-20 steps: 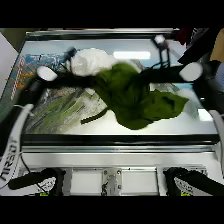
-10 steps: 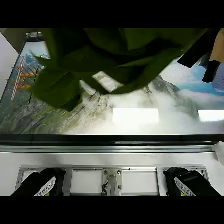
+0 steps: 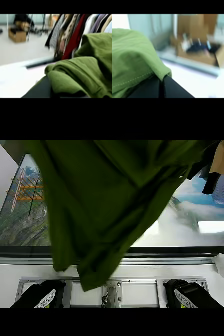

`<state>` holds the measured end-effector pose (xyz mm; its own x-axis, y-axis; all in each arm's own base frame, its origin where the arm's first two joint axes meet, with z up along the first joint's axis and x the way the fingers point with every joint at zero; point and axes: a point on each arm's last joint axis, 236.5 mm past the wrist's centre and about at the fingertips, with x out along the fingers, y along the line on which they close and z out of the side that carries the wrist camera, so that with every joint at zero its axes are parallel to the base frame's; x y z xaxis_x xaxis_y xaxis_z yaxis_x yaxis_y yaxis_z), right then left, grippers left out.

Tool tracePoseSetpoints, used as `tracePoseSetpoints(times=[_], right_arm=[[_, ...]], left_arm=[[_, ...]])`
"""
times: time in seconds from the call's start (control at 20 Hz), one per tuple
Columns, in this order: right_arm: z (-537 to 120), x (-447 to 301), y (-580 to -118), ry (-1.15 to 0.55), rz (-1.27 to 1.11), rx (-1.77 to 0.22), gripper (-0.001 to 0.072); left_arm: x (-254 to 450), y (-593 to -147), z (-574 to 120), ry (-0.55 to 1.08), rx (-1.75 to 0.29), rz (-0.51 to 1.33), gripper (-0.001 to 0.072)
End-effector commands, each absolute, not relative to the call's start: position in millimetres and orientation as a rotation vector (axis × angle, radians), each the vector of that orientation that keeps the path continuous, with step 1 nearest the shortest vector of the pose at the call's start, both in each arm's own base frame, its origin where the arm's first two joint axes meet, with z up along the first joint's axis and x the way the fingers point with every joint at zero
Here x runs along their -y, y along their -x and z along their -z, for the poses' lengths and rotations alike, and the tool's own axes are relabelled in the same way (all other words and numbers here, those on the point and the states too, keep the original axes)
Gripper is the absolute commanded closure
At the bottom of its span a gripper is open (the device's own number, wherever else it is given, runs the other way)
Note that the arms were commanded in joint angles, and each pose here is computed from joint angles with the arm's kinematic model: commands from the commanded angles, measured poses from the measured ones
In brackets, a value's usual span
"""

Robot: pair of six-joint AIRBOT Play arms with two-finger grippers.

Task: Fold the clothes and pants, and hang the long-sleeved shirts on hangers.

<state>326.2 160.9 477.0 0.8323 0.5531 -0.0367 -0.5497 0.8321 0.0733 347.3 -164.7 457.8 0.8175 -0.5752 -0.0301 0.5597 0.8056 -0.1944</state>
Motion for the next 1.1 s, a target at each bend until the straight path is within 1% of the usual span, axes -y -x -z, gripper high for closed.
tracePoseSetpoints(times=[0.0,0.15,0.3,0.35,0.4,0.45,0.55,0.7,0.9,1.05], right_arm=[[-355,-139,-363,0.104,-0.473,-0.449,0.0700],[-249,-126,-351,0.183,-0.459,-0.713,0.0699],[-155,-125,-346,0.144,-0.445,-0.891,0.0688],[-131,-125,-348,0.098,-0.423,-0.931,0.0596],[-111,-125,-352,0.065,-0.400,-0.962,0.0263],[-98,-126,-356,0.063,-0.395,-0.983,-0.0002],[-94,-134,-361,0.038,-0.413,-0.994,0.0000],[-104,-167,-349,-0.025,-0.505,-0.988,0.0000],[-93,-238,-317,-0.021,-0.658,-1.041,0.0001],[-57,-291,-321,-0.013,-0.711,-1.052,0.0001]], left_arm=[[154,-394,-336,0.180,-0.424,0.513,0.0690],[132,-387,-248,0.207,-0.644,0.443,0.0690],[136,-353,-155,0.239,-0.865,0.445,0.0690],[142,-342,-127,0.240,-0.928,0.452,0.0690],[149,-332,-102,0.238,-0.976,0.460,0.0690],[156,-326,-79,0.231,-1.014,0.468,0.0690],[167,-320,-41,0.223,-1.070,0.470,0.0690],[168,-320,-7,0.224,-1.155,0.452,0.0690],[156,-325,10,0.252,-1.201,0.409,0.0690],[143,-325,9,0.271,-1.213,0.383,0.0690]])
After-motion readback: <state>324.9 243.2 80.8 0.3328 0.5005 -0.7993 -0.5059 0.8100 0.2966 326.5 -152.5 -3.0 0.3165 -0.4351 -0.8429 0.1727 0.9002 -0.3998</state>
